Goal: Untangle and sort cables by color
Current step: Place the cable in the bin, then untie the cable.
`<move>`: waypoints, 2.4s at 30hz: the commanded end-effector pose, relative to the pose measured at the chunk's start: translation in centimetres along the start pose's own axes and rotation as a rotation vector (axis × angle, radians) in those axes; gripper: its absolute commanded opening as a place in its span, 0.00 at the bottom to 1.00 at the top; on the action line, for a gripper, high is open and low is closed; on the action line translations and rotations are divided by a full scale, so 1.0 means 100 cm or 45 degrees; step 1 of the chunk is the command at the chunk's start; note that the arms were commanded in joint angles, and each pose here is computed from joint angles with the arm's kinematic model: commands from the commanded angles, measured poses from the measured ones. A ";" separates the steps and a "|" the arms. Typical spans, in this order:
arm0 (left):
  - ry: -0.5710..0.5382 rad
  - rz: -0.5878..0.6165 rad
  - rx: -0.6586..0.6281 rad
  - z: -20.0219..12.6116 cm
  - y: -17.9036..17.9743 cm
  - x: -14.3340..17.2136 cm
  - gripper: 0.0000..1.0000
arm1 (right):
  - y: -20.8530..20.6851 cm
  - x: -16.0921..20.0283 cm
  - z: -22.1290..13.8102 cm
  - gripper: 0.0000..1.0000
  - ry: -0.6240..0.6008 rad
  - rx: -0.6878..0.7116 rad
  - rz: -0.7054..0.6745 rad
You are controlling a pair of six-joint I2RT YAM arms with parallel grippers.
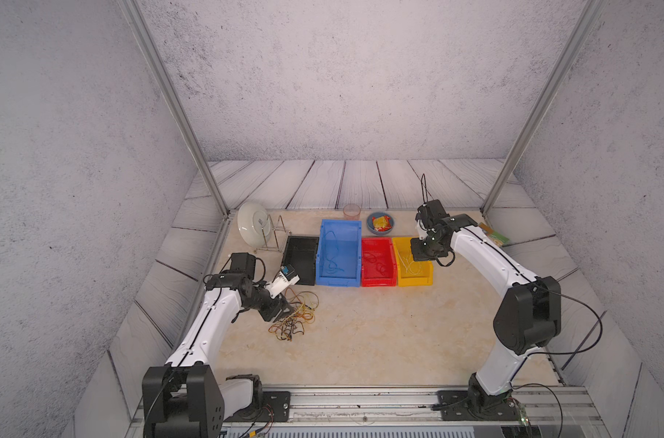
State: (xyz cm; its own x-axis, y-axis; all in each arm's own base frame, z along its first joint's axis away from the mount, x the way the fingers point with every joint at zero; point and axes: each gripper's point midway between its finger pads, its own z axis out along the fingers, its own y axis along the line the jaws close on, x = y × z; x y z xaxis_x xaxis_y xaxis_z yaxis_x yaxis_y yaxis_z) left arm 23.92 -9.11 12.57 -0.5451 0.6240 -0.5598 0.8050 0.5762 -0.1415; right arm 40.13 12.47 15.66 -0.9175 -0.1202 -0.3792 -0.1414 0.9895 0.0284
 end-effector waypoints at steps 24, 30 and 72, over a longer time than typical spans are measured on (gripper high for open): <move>-0.139 0.001 0.143 -0.003 -0.024 -0.013 0.60 | -0.034 -0.014 0.087 0.36 0.049 0.219 0.020; -0.195 0.032 0.100 -0.007 -0.016 -0.027 0.70 | -0.031 -0.032 0.022 0.44 -0.100 0.184 0.040; -0.090 0.259 0.099 -0.039 -0.039 -0.070 0.00 | 0.079 0.023 -0.136 0.45 -0.654 -0.515 -0.239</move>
State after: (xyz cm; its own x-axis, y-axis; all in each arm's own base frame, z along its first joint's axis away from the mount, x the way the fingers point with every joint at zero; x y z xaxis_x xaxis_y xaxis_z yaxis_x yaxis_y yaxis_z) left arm 26.59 -11.92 15.61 -0.4128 0.7283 -0.5470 0.8809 0.4720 -0.0363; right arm 33.52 16.02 26.44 -0.6545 -0.0671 -0.7531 -0.3476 0.9113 0.2208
